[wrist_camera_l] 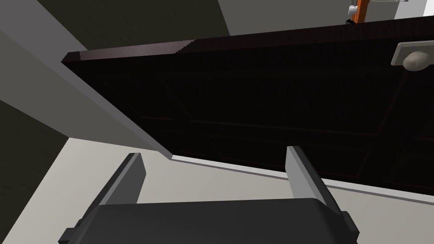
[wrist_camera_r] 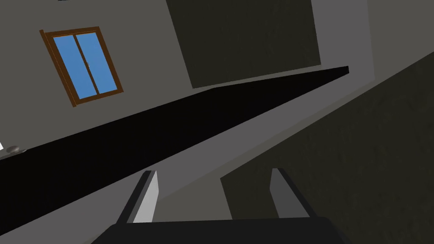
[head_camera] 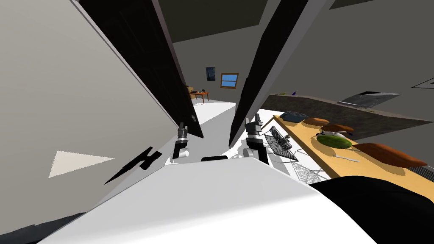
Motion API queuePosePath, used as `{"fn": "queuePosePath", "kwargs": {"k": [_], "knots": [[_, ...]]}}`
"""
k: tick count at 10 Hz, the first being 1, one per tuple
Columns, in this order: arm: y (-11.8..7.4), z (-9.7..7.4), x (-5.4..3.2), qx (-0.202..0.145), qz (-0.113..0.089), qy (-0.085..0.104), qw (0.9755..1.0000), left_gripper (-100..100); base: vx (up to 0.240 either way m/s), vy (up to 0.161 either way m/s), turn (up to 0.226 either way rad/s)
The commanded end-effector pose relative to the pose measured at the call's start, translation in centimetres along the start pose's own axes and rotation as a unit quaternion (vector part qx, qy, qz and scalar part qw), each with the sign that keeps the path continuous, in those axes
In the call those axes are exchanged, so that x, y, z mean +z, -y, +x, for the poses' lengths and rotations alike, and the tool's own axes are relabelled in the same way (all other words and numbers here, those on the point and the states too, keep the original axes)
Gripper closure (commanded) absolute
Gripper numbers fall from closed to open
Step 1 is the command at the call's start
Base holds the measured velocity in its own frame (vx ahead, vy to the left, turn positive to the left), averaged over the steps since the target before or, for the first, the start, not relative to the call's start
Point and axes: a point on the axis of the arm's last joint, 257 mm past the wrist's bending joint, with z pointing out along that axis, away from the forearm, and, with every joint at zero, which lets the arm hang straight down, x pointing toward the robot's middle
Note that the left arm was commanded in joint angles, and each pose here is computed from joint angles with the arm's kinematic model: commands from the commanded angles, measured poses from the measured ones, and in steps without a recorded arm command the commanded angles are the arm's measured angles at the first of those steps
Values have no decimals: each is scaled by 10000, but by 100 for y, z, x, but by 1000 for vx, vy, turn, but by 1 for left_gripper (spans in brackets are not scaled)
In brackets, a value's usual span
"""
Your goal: Push the door open
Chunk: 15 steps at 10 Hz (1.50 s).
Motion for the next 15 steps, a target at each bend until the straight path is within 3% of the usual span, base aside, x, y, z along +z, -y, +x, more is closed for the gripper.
{"fn": "queuePosePath", "kwargs": {"k": [1, 15], "knots": [[-121, -1, -20, -11, -83, 8, 10000, -100, 45, 127, -162], [-937, 58, -168, -136, -786, 93, 9968, -100, 28, 129, -145]]}}
